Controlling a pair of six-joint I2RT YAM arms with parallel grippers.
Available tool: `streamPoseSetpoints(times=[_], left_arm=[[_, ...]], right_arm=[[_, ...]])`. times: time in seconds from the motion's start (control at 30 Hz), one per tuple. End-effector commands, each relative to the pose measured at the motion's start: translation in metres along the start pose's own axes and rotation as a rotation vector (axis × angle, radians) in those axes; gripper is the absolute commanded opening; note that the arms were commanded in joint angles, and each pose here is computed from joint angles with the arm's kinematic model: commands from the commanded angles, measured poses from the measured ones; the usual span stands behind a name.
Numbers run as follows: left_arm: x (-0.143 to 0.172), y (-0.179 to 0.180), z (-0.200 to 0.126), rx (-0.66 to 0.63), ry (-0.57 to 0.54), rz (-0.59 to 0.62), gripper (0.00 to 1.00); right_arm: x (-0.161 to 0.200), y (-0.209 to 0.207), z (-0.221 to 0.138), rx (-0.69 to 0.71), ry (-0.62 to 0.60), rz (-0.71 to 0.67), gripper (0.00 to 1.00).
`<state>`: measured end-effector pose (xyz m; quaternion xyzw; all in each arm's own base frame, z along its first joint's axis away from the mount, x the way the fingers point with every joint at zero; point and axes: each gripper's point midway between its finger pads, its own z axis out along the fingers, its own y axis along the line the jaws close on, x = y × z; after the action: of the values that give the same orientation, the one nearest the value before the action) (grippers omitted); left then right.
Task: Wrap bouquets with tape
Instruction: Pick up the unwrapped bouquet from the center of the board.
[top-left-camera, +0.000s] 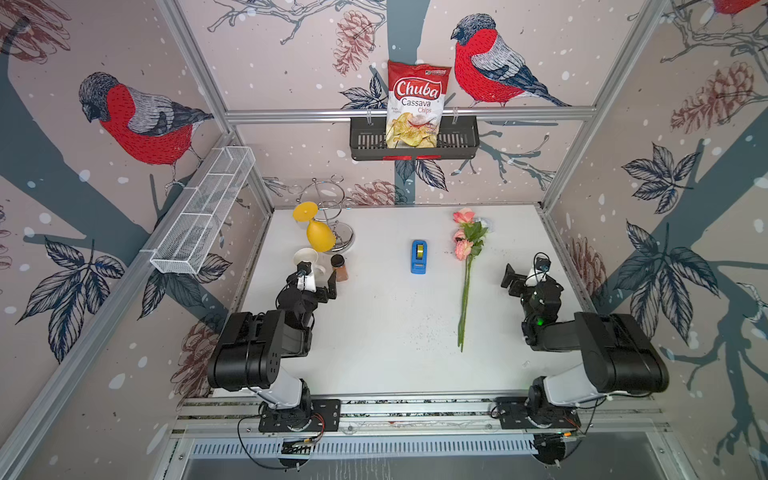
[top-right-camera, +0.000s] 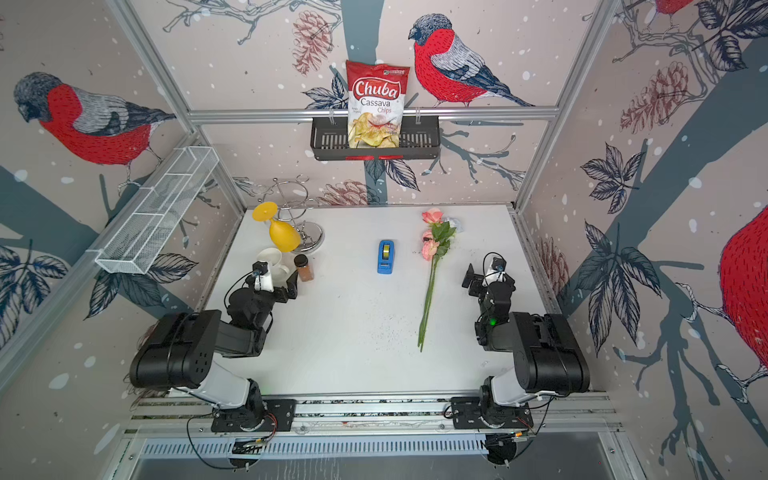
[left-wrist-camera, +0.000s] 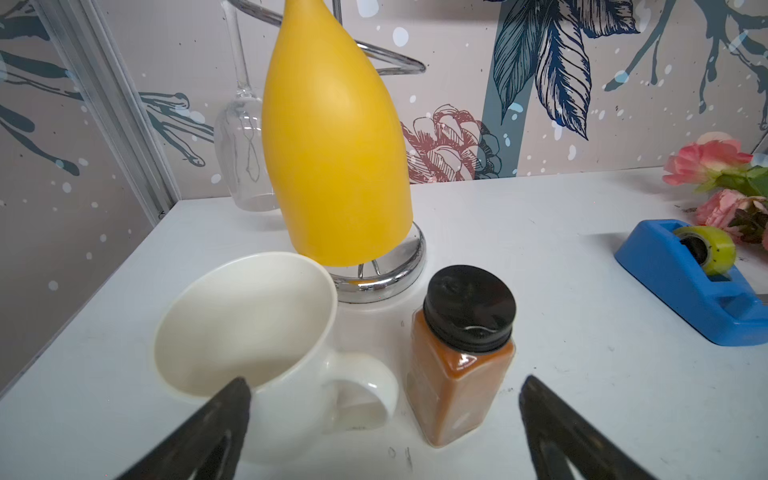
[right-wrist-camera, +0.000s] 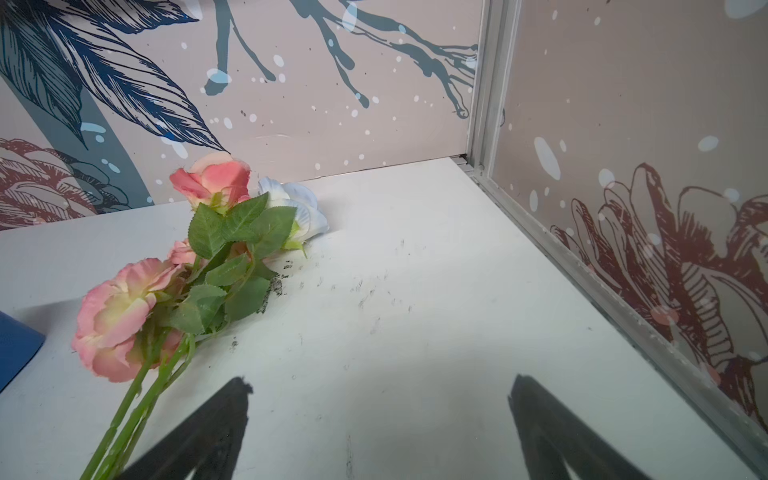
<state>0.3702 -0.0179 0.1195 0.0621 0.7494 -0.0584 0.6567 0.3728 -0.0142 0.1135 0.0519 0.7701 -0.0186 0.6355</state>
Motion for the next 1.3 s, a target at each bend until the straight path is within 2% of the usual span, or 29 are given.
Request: streamPoseSetpoints(times=[0.0,0.63,0.77,0.83,0.87,0.93,1.0,1.07,1.13,1.17,1.27], left_arm=[[-0.011,0.002,0.0,-0.008,-0.045,0.007,1.0],[-0.012,0.002,0.0,-0.008,-0.046,0.006,1.0],[-0.027,0.015,-0.013,-0.113,-0.094,-0.016,0.99],[-0.049,0.032,-0.028,-0.225,-0.116,-0.072,1.0],[-0.063,0.043,-0.037,-0.292,-0.123,-0.163,1.0],[-0.082,0.052,-0.05,-0.355,-0.109,-0.354,1.0],[-0.104,0.046,-0.065,-0.315,-0.204,-0.459,1.0],[-0.111,0.039,-0.08,-0.247,-0.32,-0.602,0.99],[-0.131,0.013,-0.088,-0.064,-0.396,-0.579,1.0],[-0.14,0.002,-0.085,-0.004,-0.369,-0.576,0.97],[-0.14,-0.025,-0.061,0.074,-0.101,-0.572,0.85]], right_arm=[[-0.011,-0.001,0.0,0.011,-0.046,0.015,1.0],[-0.012,-0.001,-0.001,0.012,-0.046,0.015,1.0],[-0.035,-0.003,-0.015,0.105,-0.122,-0.021,1.0],[-0.055,-0.002,-0.031,0.165,-0.129,-0.021,1.0],[-0.069,-0.002,-0.04,0.17,-0.154,0.013,1.0],[-0.087,-0.014,-0.059,0.194,-0.191,0.211,1.0],[-0.088,-0.043,-0.078,0.282,-0.167,0.514,1.0],[-0.1,-0.048,-0.086,0.192,-0.187,0.574,1.0],[-0.105,-0.044,-0.089,0.133,-0.149,0.579,1.0],[-0.106,-0.043,-0.087,0.136,-0.098,0.567,1.0],[-0.097,-0.025,-0.077,0.104,0.121,0.51,1.0]])
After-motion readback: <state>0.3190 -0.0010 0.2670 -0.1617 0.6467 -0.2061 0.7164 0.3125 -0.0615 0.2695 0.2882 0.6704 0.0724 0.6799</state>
